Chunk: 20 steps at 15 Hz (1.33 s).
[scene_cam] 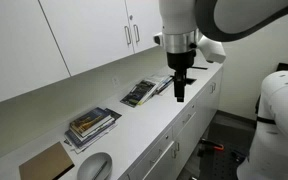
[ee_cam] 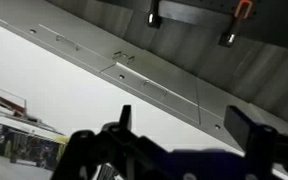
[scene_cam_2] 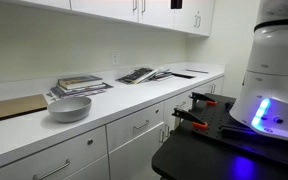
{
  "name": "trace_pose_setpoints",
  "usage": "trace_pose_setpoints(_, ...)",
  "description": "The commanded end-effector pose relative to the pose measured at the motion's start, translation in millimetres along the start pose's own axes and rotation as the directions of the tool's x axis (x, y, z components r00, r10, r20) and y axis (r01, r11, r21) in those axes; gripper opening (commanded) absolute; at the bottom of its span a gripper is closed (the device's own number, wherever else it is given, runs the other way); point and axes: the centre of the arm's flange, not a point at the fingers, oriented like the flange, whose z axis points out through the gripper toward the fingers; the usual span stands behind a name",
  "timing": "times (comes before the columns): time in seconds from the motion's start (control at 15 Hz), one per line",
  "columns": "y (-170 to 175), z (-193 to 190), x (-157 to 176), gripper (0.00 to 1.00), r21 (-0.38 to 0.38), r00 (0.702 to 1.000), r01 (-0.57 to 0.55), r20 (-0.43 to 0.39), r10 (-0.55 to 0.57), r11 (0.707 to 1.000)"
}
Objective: Get the pen from the grey bowl then put it on the table
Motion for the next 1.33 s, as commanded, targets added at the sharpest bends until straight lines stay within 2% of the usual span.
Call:
trace_pose_setpoints(0.0,0,0,0,1.00,0.000,1.000,0.000,0.000,0.000,1.000)
trace_pose_setpoints(0.33,0,0,0,1.00,0.000,1.000,0.000,0.000,0.000,1.000)
trace_pose_setpoints(0.47,-8,5,14,1.00,-0.007,0.984,-0.175,0.015,0.175,0.985)
trace_pose_setpoints(0.67,-30,26,48,1.00,0.023,0.943,-0.332,-0.011,0.332,0.943)
trace_pose_setpoints(0.8,-50,49,80,1.00,0.055,0.903,-0.428,-0.028,0.430,0.902)
trace_pose_setpoints(1.0,-76,83,125,1.00,0.088,0.822,-0.563,-0.046,0.568,0.822)
trace_pose_setpoints(1.27,-86,123,181,1.00,0.117,0.676,-0.729,-0.032,0.736,0.674)
